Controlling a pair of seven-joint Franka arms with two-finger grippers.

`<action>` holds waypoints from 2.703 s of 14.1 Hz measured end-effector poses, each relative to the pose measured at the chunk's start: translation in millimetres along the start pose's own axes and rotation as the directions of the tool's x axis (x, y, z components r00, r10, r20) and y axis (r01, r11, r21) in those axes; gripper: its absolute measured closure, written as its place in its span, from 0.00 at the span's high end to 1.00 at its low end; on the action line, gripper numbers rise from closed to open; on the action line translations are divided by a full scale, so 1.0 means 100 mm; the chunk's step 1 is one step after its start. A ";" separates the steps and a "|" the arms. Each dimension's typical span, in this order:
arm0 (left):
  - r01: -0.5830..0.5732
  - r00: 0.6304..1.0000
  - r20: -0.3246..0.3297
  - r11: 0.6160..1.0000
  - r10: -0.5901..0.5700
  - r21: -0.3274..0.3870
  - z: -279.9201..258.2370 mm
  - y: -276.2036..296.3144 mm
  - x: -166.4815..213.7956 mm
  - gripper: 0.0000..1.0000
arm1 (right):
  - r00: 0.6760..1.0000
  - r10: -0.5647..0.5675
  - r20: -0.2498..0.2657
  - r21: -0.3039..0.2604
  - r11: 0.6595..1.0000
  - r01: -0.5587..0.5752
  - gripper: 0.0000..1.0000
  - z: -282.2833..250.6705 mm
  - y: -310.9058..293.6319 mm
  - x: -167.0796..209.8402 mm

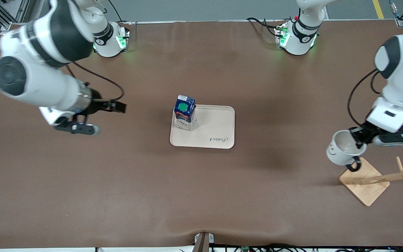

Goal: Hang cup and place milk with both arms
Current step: 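Carry the mug to the wooden stand while the right gripper reaches the milk, then hang the mug handle on a stand peg while the right gripper grasps milk, then release the mug with the left gripper and lift the milk carton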

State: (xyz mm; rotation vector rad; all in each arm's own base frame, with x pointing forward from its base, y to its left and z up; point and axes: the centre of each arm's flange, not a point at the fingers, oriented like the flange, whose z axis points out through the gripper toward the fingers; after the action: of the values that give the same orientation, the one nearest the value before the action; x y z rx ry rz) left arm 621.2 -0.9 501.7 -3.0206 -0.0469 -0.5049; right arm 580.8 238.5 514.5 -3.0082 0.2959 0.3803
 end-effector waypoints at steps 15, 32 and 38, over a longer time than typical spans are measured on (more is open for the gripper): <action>0.183 0.983 0.008 0.982 -0.183 -0.055 0.33 -1.05 0.28 0.07 | 1.000 0.003 -0.005 -0.035 0.999 -0.004 1.00 1.11 -1.35 -0.42; 0.218 0.976 0.011 0.975 -0.218 -0.043 0.35 -1.34 0.24 0.07 | 0.998 0.069 -0.012 -0.059 0.996 -0.069 1.00 1.70 -1.69 -0.58; 0.217 0.976 0.034 0.974 -0.216 -0.056 0.51 -1.31 0.24 0.63 | 0.999 0.043 -0.023 -0.089 0.995 -0.045 1.00 2.02 -1.78 -0.66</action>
State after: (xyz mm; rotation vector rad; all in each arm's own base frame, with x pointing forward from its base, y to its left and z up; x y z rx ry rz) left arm 654.4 134.7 470.4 -3.0974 -0.3736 -0.4891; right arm 506.6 447.6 348.3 -3.0999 0.3565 0.3758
